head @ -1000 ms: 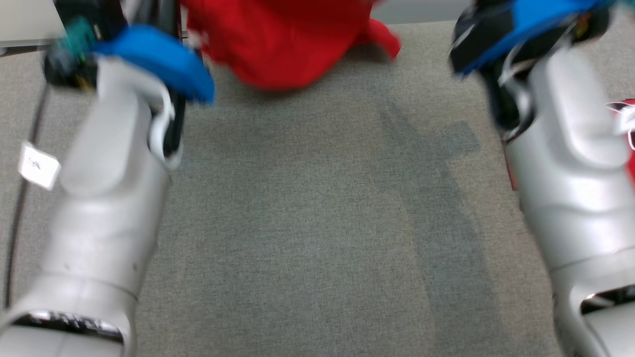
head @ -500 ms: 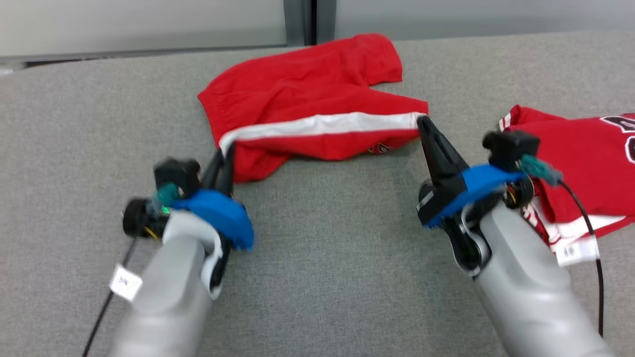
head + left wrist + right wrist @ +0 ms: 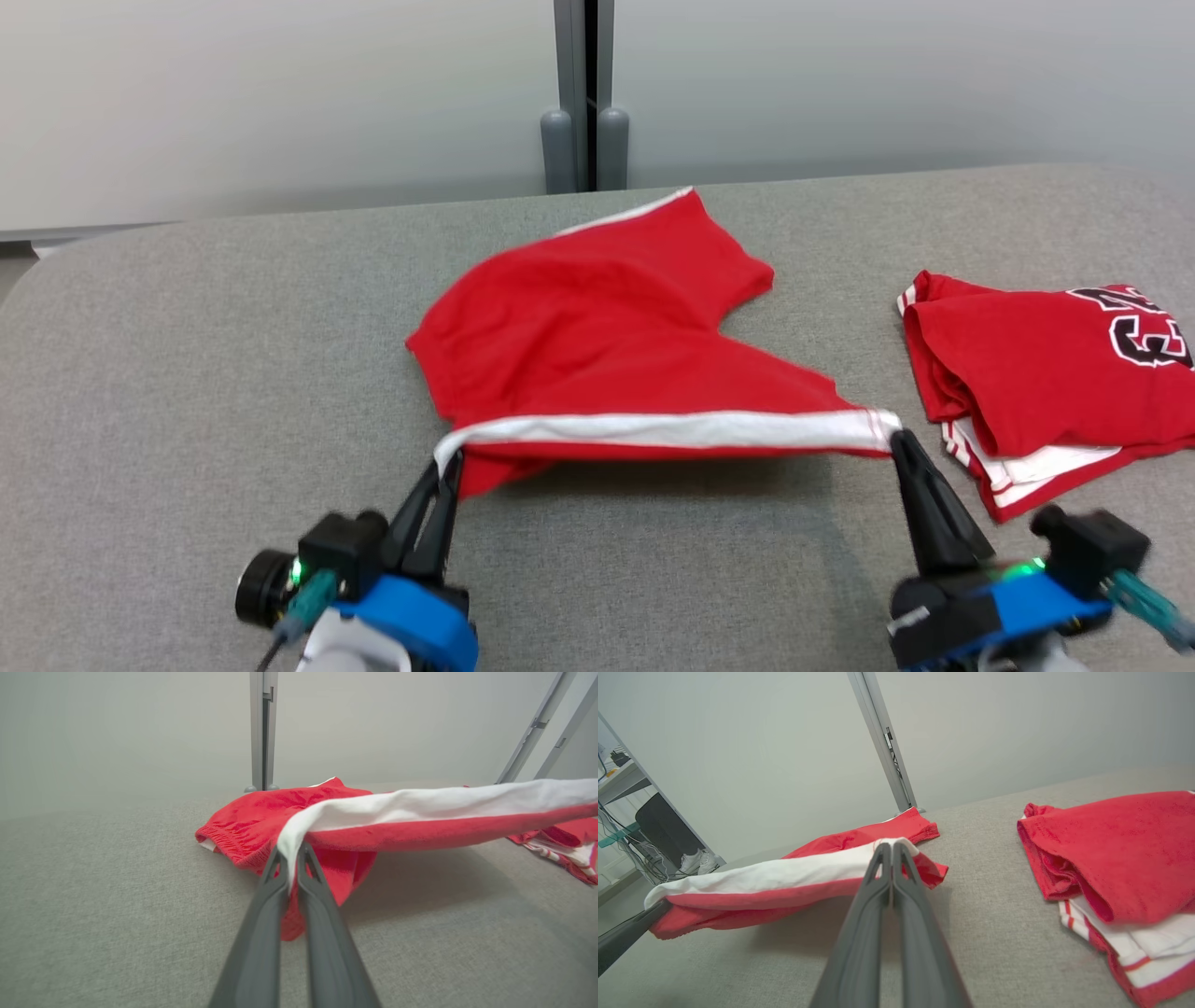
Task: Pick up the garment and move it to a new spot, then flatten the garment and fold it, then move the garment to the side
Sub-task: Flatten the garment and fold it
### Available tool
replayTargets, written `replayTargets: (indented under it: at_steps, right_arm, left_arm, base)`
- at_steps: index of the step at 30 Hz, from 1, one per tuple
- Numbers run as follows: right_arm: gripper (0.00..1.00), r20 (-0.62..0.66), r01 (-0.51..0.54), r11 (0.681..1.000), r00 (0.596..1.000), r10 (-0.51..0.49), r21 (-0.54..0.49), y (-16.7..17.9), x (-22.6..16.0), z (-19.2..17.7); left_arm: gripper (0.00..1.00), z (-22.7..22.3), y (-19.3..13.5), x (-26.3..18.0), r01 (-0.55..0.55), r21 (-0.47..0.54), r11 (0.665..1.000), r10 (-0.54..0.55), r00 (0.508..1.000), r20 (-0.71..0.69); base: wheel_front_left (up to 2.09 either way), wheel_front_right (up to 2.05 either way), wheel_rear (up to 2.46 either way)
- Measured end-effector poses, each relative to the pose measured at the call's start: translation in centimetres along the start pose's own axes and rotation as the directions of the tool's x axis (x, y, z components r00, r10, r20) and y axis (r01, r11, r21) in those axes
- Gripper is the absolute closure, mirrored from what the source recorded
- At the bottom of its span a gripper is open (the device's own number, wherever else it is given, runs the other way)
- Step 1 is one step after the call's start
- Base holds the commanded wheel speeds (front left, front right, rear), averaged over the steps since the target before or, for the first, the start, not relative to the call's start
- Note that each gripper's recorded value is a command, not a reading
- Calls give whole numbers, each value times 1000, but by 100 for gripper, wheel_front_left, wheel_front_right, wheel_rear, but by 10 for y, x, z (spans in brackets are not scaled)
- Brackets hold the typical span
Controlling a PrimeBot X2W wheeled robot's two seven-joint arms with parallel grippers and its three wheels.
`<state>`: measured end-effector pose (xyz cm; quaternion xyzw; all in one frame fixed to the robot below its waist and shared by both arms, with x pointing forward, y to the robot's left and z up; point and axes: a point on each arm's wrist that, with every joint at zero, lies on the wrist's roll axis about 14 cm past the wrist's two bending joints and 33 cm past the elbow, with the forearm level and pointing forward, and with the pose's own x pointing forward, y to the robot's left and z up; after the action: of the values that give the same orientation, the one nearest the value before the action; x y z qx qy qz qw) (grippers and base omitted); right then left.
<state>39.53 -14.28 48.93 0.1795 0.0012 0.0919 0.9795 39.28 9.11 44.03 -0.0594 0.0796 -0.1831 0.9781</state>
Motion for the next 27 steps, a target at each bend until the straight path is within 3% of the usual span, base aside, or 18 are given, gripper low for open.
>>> replayTargets:
  at_steps: [8,15,21,27]
  right_arm:
    - [100,17,67,998,998,-67,-21,-3,-51,27]
    - [100,-16,95,995,995,-96,-36,-7,-57,33]
    - [100,-15,90,994,996,-91,-60,-14,-25,36]
    - [100,-32,38,993,999,-42,-113,-26,42,33]
  left_arm:
    - [100,12,-16,-36,13,3,1000,-13,1000,5]
    - [100,16,-15,-45,9,-14,1000,-10,999,-42]
    - [100,6,-5,-28,1,-60,998,-7,994,-108]
    - [100,6,9,23,26,-85,996,-37,990,-135]
  base:
    - [0,0,0]
    - [0,0,0]
    - [0,0,0]
    - [0,0,0]
